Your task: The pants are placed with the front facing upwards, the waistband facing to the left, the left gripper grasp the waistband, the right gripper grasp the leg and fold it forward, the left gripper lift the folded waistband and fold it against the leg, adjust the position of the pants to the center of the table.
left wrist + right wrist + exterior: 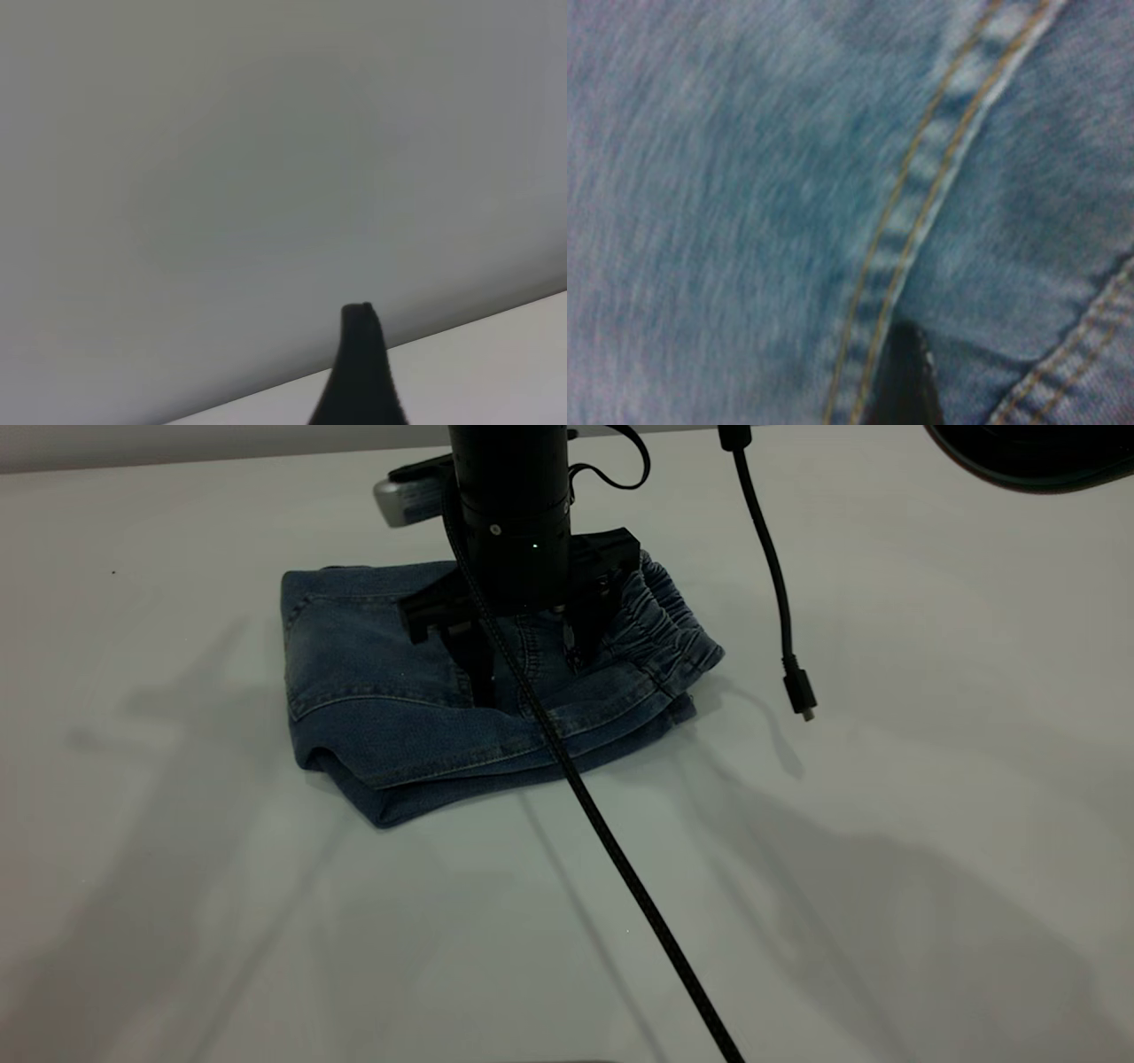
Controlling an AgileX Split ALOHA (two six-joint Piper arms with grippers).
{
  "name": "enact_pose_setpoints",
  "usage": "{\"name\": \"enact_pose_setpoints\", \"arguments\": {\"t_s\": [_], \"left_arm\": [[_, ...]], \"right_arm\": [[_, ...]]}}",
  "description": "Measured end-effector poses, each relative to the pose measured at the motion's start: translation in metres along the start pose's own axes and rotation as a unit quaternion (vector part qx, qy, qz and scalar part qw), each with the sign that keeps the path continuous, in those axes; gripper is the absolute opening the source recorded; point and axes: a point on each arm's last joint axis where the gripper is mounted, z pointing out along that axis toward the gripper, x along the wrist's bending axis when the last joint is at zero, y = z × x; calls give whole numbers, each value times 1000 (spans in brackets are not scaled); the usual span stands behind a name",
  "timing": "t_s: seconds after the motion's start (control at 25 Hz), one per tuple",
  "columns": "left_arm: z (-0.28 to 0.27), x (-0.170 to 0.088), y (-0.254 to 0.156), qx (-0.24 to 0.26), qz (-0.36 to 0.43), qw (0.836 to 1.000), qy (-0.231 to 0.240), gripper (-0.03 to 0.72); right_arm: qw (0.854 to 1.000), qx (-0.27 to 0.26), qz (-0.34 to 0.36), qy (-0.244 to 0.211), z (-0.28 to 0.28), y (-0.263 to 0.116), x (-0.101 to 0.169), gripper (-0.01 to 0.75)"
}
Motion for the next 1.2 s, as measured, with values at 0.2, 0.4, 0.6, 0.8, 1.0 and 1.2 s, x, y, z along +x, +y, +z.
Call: {"name": "enact_pose_setpoints", "arguments": {"t_s": [0.2,0.4,0.6,0.8,1.0,1.2], "left_arm": [[0,0,0,-1,-11,1000,-2,516],[0,0,0,-1,-13,1000,-3,516],[0,-1,0,-1,-13,1000,-3,516],[0,0,0,0,-12,1000,0,516],[0,2,-1,5,3,1000,10,516],[-1,3,-1,5,40,999,13,516]], "right_arm": [[995,-7,104,4,0,5,-9,501],[974,-2,228,15,-1,10,-30,500],[955,13,294,38,-4,16,-56,498],[966,14,248,67,-15,20,-57,498],[982,-68,156,77,-66,37,-56,498],[968,-214,74,107,-197,38,-52,500]]}}
